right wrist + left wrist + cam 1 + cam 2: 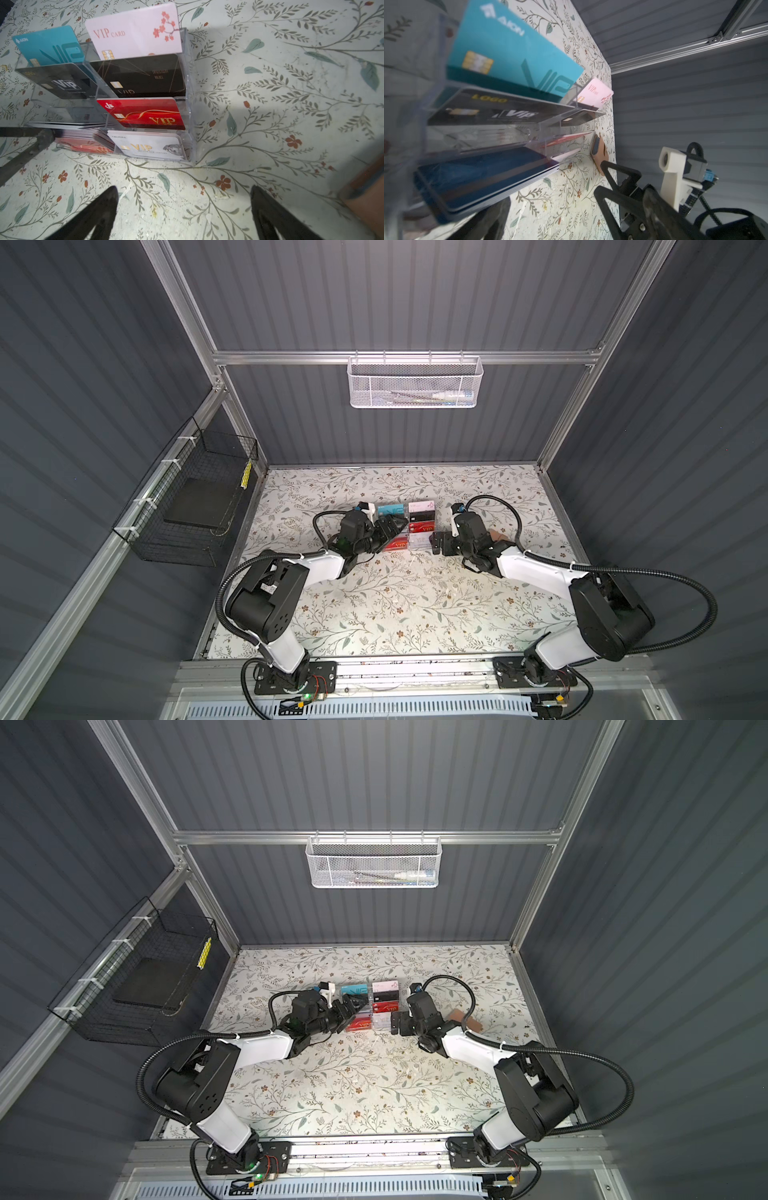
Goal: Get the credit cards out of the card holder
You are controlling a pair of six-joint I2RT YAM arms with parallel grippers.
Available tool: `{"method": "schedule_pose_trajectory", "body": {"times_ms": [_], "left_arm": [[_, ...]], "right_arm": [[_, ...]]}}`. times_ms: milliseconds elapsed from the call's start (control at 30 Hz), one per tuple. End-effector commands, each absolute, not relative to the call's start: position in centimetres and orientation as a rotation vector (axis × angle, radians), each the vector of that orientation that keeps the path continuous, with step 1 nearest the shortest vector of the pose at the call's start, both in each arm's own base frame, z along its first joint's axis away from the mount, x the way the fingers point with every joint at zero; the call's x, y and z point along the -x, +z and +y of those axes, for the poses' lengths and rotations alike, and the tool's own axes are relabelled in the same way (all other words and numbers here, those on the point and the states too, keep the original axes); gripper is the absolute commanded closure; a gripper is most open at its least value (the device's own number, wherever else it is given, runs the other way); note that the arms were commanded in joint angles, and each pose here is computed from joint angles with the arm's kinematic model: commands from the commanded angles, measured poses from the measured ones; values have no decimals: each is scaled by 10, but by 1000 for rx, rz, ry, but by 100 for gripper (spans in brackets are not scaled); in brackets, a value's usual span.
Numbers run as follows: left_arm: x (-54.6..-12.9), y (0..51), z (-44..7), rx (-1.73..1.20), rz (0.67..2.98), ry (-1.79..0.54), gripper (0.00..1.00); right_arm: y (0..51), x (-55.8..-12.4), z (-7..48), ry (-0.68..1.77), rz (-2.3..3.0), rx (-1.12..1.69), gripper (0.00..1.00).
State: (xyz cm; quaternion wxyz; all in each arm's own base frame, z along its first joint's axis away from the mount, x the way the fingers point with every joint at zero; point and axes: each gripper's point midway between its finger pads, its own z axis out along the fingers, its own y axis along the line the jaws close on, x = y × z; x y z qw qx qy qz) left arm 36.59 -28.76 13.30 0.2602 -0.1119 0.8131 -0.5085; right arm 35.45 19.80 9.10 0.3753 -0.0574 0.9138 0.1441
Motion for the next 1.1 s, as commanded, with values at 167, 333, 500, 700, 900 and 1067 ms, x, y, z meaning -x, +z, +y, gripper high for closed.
{"method": "schedule_pose_trajectory", "body": {"times_ms": [167,333,500,700,900,1067], "left_arm": [[-386,125,-297,271,2211,-1313,0],[-393,124,-300,271,2205,-1316,0],[-395,131,-302,253,2186,-1323,0],[-385,144,-300,190,2183,-1319,0],[-373,154,-290,116,2188,-1241,0],[-359,159,-288,59,2190,-1173,0]], "right_arm": [[89,-350,195,397,2321,114,1],[82,-342,190,398,2327,107,1],[85,-339,178,367,2307,65,1],[100,-337,148,315,2256,-96,1],[119,-332,112,197,2199,-249,1],[127,-327,65,229,2136,-454,1]]}}
